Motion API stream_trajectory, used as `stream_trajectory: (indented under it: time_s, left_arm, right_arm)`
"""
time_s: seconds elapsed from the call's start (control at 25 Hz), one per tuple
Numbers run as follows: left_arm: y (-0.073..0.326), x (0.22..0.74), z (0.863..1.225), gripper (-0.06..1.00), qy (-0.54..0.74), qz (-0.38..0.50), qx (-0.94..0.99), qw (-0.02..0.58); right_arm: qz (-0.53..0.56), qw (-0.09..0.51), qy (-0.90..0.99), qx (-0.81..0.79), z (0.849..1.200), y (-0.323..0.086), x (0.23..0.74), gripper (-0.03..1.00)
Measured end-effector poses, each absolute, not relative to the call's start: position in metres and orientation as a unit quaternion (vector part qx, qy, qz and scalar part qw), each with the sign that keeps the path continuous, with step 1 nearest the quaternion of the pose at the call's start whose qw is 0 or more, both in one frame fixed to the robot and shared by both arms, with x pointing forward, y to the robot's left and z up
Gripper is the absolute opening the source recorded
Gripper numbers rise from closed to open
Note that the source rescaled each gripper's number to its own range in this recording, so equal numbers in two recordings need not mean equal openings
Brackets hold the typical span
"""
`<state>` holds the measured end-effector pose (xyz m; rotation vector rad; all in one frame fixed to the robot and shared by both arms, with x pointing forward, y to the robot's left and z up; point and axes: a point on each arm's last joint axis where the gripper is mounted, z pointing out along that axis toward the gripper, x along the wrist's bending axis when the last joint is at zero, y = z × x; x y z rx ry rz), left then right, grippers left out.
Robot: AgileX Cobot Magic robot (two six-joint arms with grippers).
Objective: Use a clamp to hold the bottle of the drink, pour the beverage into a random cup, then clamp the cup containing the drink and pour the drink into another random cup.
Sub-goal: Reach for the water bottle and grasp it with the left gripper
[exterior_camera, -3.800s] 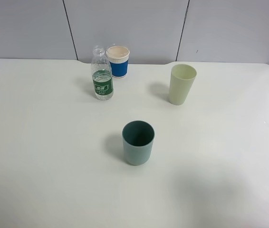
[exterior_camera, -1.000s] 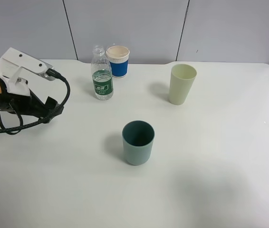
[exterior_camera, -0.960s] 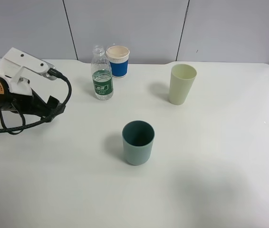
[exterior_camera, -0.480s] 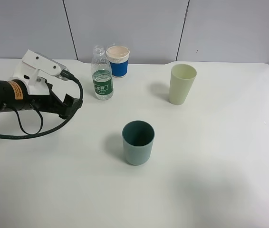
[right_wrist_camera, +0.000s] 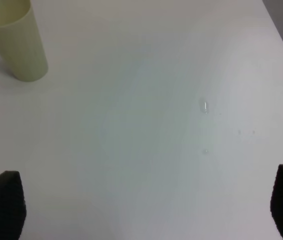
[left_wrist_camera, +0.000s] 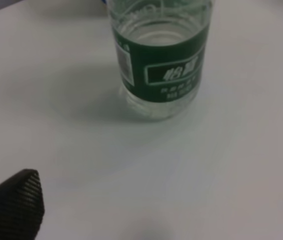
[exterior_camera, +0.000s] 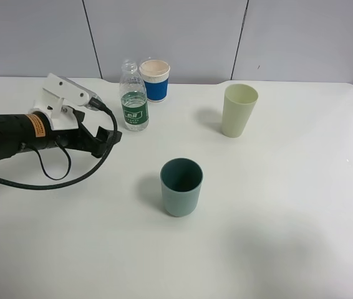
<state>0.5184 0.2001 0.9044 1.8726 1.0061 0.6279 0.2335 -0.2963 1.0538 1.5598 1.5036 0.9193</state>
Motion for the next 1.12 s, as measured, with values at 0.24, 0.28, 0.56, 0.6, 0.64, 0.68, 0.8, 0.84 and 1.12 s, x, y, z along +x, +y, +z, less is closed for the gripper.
stream_trajectory:
  time_s: [0.24,0.28,0.56,0.6,0.64,0.68,0.8,0.84,1.12]
  left_arm:
    - [0.194,0.53,0.898,0.96,0.394,0.258,0.746,0.47]
    - [0.193,0.532,0.897,0.96,0.392,0.258,0.744,0.475]
    - [0.187,0.551,0.893,0.96,0.383,0.267,0.734,0.493]
    - [0.186,0.554,0.892,0.96,0.382,0.268,0.734,0.494]
    - [0.185,0.558,0.891,0.96,0.382,0.268,0.733,0.494]
    - [0.184,0.561,0.89,0.96,0.381,0.269,0.733,0.495]
    - [0.182,0.571,0.885,0.96,0.381,0.27,0.732,0.496]
    - [0.181,0.574,0.883,0.96,0.38,0.27,0.732,0.496]
    - [0.174,0.593,0.877,0.96,0.367,0.275,0.733,0.503]
  right_arm:
    - [0.361,0.384,0.59,0.612,1.054,-0.296,0.233,0.99]
    - [0.361,0.384,0.59,0.612,1.054,-0.296,0.233,0.99]
    - [0.361,0.384,0.59,0.612,1.054,-0.296,0.233,0.99]
    - [0.361,0.384,0.59,0.612,1.054,-0.296,0.233,0.99]
    - [0.361,0.384,0.59,0.612,1.054,-0.296,0.233,0.99]
    - [0.361,0.384,0.59,0.612,1.054,-0.296,0.233,0.99]
    - [0.361,0.384,0.59,0.612,1.054,-0.296,0.233,0.99]
    - [0.361,0.384,0.59,0.612,1.054,-0.296,0.233,0.99]
    - [0.361,0.384,0.59,0.612,1.054,-0.296,0.233,0.99]
